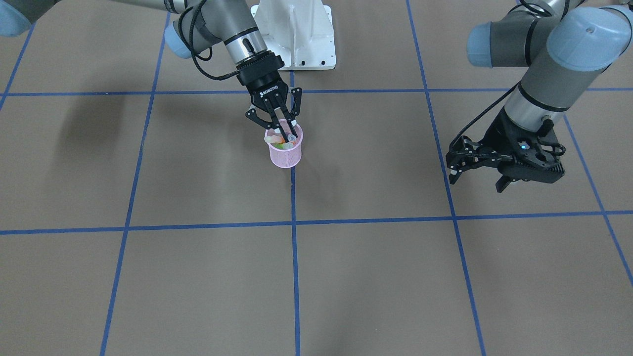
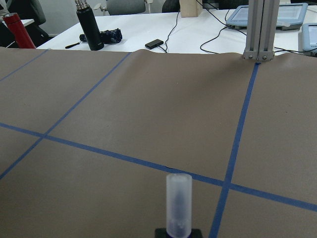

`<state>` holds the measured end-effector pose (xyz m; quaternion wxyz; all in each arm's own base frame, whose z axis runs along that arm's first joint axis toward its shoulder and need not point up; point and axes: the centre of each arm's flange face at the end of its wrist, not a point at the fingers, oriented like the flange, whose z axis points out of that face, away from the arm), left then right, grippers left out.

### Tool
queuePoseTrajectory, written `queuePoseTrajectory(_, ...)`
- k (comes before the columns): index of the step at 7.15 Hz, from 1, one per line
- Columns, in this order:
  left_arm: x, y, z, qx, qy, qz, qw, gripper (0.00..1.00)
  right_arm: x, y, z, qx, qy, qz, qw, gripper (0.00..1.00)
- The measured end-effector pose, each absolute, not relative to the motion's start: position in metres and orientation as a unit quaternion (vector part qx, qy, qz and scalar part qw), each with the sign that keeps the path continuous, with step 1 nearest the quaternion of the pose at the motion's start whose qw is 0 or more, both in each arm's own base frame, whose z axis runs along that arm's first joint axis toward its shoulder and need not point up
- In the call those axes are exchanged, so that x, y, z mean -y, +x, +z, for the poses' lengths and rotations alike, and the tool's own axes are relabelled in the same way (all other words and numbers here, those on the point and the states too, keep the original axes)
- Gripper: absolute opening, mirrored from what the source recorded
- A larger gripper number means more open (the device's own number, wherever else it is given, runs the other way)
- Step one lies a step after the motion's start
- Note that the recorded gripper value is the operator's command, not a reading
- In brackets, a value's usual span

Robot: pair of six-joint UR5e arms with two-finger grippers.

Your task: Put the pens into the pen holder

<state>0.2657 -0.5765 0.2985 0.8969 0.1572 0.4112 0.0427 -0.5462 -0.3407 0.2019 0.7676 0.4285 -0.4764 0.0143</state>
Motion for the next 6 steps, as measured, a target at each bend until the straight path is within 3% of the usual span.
queuePoseTrajectory(1, 0.577, 0.266, 0.299, -0.411, 0.157, 0.043, 0.897, 0.98, 0.339, -0.548, 0.201, 0.477, 0.428, 0.014, 0.767, 1.00)
queuePoseTrajectory(6, 0.581, 0.256, 0.297, -0.411, 0.159, 0.036, 0.897, 0.99, 0.334, -0.522, 0.167, 0.514, 0.414, 0.022, 0.751, 1.00)
